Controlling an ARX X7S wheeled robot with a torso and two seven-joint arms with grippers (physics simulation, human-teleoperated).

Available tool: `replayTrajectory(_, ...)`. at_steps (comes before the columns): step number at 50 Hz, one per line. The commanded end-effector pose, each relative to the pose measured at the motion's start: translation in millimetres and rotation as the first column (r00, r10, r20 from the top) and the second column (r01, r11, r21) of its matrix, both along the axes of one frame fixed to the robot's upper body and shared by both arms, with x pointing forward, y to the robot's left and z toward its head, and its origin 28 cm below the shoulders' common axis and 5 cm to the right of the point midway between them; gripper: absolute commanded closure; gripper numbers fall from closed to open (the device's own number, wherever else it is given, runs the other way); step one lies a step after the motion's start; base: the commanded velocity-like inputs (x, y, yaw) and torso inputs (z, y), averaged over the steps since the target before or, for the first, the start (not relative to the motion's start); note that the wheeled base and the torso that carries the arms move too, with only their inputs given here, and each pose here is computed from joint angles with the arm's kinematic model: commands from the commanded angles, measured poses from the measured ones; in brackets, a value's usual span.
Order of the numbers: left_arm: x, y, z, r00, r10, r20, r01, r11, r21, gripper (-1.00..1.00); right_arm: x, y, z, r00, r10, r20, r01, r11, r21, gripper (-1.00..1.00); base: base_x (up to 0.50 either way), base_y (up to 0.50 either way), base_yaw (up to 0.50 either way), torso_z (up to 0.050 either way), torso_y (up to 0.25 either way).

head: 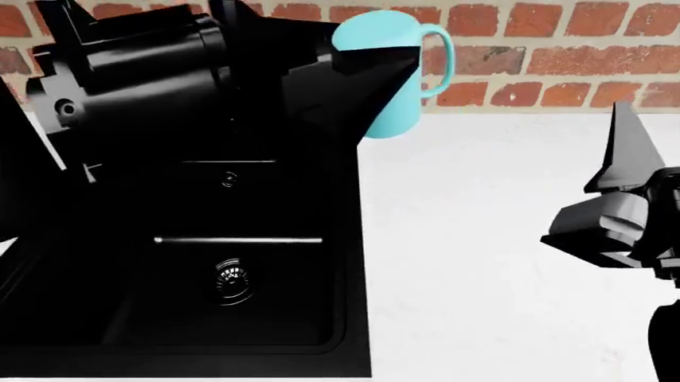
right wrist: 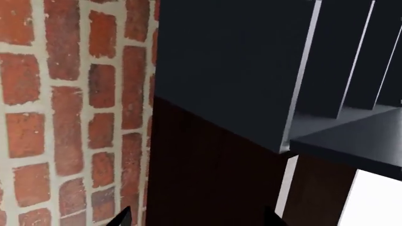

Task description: A wet mug is on the counter and needs to be dried. Pick it up and place it upside down in the open cabinet.

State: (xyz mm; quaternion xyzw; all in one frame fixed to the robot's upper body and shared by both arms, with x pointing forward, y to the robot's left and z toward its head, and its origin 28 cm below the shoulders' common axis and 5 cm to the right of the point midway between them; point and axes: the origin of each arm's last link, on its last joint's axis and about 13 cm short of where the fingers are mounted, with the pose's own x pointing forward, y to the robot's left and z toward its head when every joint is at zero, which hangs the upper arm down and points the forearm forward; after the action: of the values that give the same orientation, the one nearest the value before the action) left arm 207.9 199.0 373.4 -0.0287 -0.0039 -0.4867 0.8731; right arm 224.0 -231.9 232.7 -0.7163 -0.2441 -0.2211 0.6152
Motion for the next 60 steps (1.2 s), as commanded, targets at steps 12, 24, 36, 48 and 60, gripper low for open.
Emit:
replayTrajectory(12,-10,5.4,16,0.970,0.174,0.168,-0.169,0.985,-0.048,1.00,12,6.6,-10,0.997,0.025,-0.068,-0.014,0.987,0.162,-1.00,0.00,0.00,0.00,0.000,0.000)
replayTrajectory(24,-11,7.7,22,0.947,0.234,0.218,-0.223,0.972,-0.075,1.00,14,6.5,-13,0.997,0.025,-0.077,-0.012,0.986,0.165,-1.00,0.00,0.00,0.00,0.000,0.000)
replayTrajectory(36,-7,4.1,45,0.901,0.306,0.308,-0.294,0.952,-0.085,1.00,17,7.3,-19,0.996,0.032,-0.079,-0.018,0.985,0.172,-1.00,0.00,0.00,0.00,0.001,0.001)
replayTrajectory(48,-12,-1.4,64,0.856,0.333,0.397,-0.316,0.943,-0.109,1.00,22,9.9,-22,0.996,0.041,-0.081,-0.027,0.984,0.174,-1.00,0.00,0.00,0.00,0.000,0.000)
replayTrajectory(60,-2,-3.8,87,0.822,0.385,0.419,-0.362,0.922,-0.138,1.00,22,10.0,-25,0.995,0.050,-0.091,-0.033,0.983,0.178,-1.00,0.00,0.00,0.00,0.000,0.000)
